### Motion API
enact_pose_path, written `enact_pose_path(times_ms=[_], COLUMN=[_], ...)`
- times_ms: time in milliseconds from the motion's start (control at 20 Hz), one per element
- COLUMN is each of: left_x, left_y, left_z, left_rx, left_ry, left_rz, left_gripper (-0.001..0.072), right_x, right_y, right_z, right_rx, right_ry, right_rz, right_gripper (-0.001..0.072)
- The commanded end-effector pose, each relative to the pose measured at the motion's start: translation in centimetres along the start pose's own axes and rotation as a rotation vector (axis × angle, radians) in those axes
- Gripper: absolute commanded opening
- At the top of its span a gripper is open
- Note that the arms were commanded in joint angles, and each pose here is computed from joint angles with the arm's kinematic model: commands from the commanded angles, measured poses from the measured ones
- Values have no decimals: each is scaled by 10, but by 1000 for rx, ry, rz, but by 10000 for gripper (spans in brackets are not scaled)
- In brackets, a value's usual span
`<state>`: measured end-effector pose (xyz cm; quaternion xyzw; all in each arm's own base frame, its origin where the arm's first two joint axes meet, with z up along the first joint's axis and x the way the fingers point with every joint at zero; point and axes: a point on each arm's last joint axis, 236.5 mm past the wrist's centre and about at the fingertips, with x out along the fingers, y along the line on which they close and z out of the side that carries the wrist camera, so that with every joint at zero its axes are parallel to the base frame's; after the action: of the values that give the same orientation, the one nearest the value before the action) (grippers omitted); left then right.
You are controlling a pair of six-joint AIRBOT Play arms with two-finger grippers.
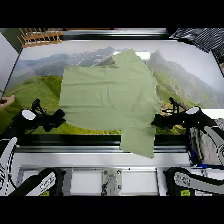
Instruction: Fold the clothes and pants, and hang the long-sleeved shirts on hangers.
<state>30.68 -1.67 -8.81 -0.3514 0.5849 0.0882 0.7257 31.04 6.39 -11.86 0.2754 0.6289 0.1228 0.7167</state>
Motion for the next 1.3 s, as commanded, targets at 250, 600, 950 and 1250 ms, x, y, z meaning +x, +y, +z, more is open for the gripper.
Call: enact_pose_path(times_ms=[250, 600, 950, 1250], left_x=[-198, -528, -599, -488], left_y=[-111, -190, -181, -193], left_z=[95, -10, -92, 8], left_rx=[176, 473, 546, 476], left_ry=[-538, -1275, -1464, -1114], left_rz=[-256, -576, -669, -508], left_gripper=[7, 7, 6, 6], right_x=[-193, -479, -535, -460], right_y=[127, 297, 326, 298], right_z=[113, 41, -52, -7], right_rx=[-447, -809, -895, -753], right_ry=[-526, -1308, -1512, -1177], right_rz=[-42, -51, -32, 21], right_gripper=[12, 13, 12, 11])
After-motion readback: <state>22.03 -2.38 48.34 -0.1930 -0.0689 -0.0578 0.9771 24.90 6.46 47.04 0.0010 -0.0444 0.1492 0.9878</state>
